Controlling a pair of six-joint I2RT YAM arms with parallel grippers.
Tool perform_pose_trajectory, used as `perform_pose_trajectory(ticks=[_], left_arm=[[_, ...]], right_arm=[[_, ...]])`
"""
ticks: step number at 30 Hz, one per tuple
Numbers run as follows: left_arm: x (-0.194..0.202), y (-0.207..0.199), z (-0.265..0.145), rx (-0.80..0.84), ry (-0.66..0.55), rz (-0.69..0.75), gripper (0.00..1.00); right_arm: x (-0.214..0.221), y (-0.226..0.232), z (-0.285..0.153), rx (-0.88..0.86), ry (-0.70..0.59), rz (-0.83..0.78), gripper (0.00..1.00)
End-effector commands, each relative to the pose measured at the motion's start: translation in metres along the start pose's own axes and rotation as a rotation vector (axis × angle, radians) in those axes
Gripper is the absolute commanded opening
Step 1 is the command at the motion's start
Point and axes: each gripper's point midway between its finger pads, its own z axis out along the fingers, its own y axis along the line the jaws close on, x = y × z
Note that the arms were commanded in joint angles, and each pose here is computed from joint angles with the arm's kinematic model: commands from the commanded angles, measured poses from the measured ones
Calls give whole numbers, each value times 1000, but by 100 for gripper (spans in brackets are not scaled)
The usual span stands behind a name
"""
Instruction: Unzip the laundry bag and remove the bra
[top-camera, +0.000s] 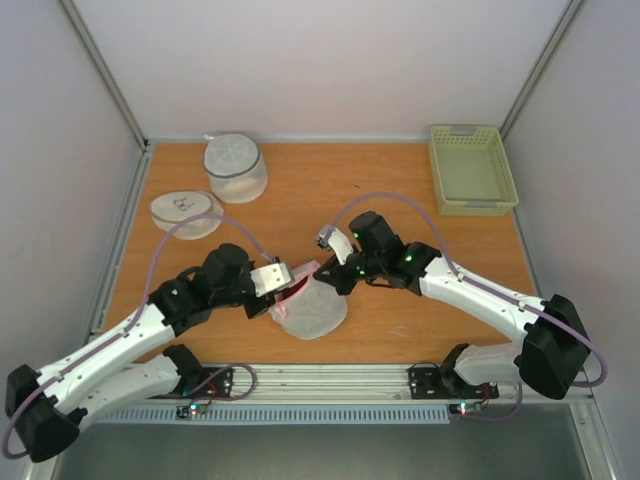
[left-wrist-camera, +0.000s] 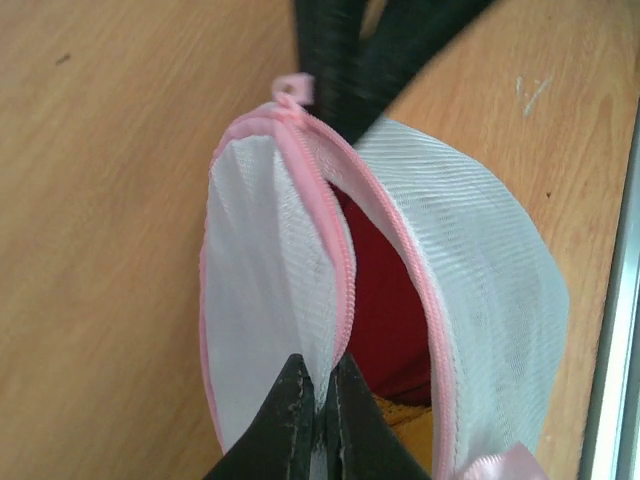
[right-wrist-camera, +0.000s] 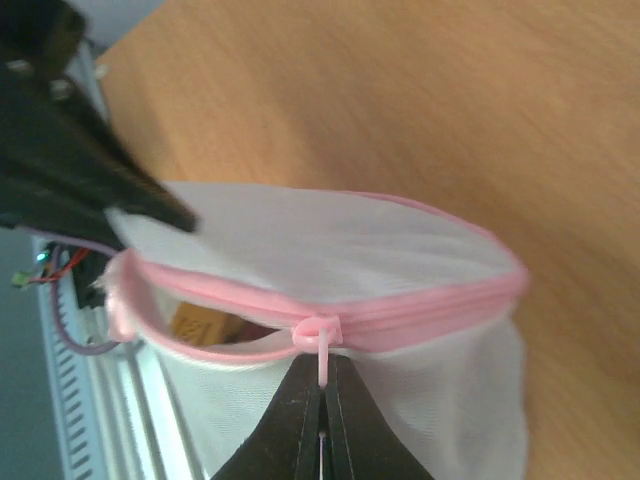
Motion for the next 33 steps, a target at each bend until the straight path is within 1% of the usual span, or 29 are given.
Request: perform_pose_trajectory(ticks=[1, 4, 7, 10, 13, 15, 20, 23, 24, 25, 26, 28, 30, 33], left_arm=[[-10, -10, -9, 19, -95, 377, 1], [-8, -12, -9, 7, -118, 502, 1], [-10, -3, -9, -54, -123, 536, 1], [-21, 7, -12, -121, -151, 550, 1], [-40, 22, -18, -207, -196, 520, 1], [-45, 28, -20, -239, -212, 498, 1], [-31, 45, -13, -294, -182, 463, 1], [-21, 52, -9, -296, -169, 426, 1], [-17, 51, -8, -282, -165, 422, 7], [-14, 48, -7, -260, -159, 423, 20], [-10, 43, -6, -228, -149, 425, 39], [-5, 30, -6, -152, -129, 423, 68], [-6, 14, -12, -64, -138, 399, 69], [-13, -7, -20, 34, -159, 309, 62]], right_arm=[[-7, -32, -13, 135, 9, 10, 1], [-8, -46, -23, 175, 8, 33, 1], [-3, -59, -30, 199, 19, 66, 1], [-4, -58, -31, 181, 16, 72, 1], [-11, -48, -32, 139, -12, 60, 1], [-16, -39, -31, 119, -29, 27, 1], [-21, -15, -30, 42, -85, -16, 1], [-14, 1, -16, 5, -84, -31, 1], [-10, 10, -10, -23, -80, -36, 1], [-7, 17, -4, -51, -77, -39, 1], [-5, 22, 0, -71, -77, -37, 1], [-3, 29, 8, -95, -79, -33, 1], [-2, 36, 14, -109, -75, -38, 1], [-4, 46, 19, -131, -70, -49, 1]])
